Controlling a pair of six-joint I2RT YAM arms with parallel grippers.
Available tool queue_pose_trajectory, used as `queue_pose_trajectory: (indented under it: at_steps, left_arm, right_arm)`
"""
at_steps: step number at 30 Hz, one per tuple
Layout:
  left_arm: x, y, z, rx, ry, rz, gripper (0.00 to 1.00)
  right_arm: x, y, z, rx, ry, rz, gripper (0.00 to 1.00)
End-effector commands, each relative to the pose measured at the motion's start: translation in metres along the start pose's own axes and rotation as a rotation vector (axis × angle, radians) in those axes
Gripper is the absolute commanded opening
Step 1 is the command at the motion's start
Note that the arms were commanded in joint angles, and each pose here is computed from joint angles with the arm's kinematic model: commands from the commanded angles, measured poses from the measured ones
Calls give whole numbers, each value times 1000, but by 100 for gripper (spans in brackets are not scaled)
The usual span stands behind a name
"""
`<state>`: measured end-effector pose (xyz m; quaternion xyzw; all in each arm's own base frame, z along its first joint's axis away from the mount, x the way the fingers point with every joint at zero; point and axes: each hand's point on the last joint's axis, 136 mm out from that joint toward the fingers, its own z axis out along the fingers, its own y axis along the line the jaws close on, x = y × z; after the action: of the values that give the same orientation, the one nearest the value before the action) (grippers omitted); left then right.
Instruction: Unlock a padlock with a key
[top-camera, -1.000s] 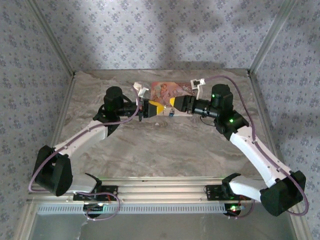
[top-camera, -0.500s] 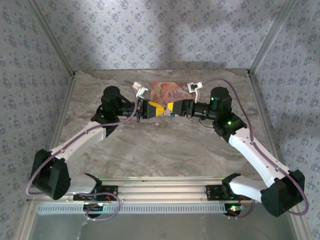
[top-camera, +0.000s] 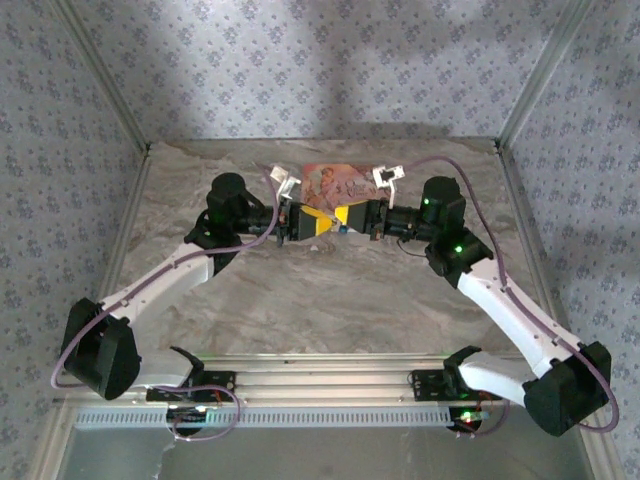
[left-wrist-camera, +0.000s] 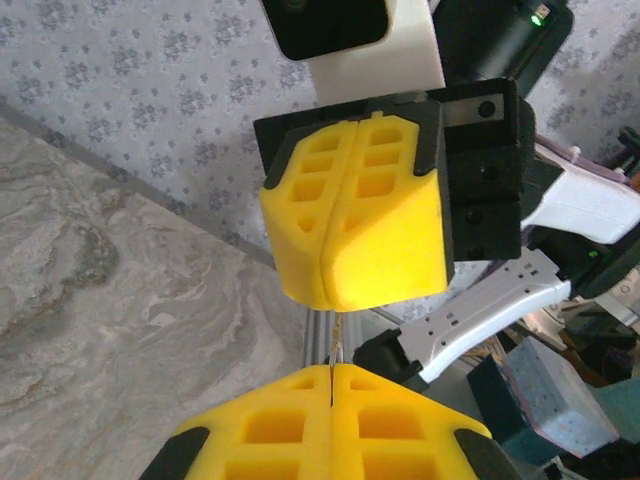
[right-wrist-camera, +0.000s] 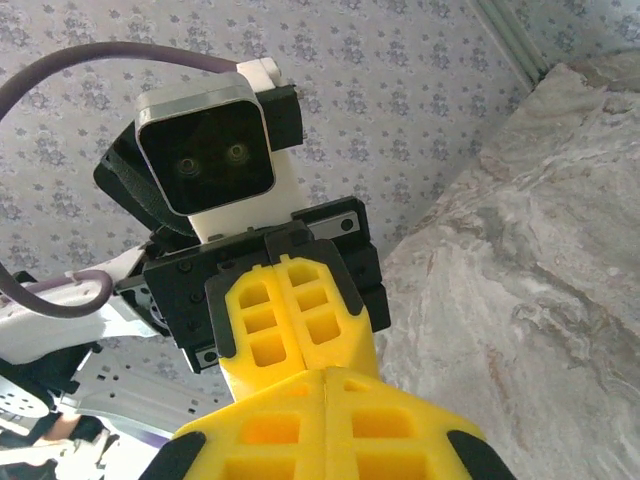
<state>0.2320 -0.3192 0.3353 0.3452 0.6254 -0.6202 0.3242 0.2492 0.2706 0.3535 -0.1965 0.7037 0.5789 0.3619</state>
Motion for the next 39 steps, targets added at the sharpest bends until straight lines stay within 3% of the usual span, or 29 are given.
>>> queue_pose_trajectory:
  at_steps: [1,4,8,12,18,26,31,39]
  left_arm:
    - [-18,6,-8,-118,-56,22,10]
    - [-23,25,-24,-246,-120,-35,29]
    - [-27,23,-38,-307,-179,-44,38]
    - [-21,14,-38,-313,-162,-24,37]
    - [-17,-5,-15,-150,-145,-41,36]
    - [-11,-14,10,-31,-126,-63,35]
    - [-9,-12,14,-9,-110,-82,27]
    - [-3,-9,15,-8,-94,-96,28]
  right_arm:
    - [-1,7,-7,51,9,-72,0]
    - [2,-19,-18,286,62,-129,0]
    - [-1,-26,-27,424,112,-197,0]
    - [-1,-12,-20,340,123,-246,0]
    - [-1,10,-6,160,127,-236,0]
    - [-4,14,-6,128,120,-218,0]
    - [-7,16,-9,121,109,-216,0]
    - [2,4,-9,125,116,-184,0]
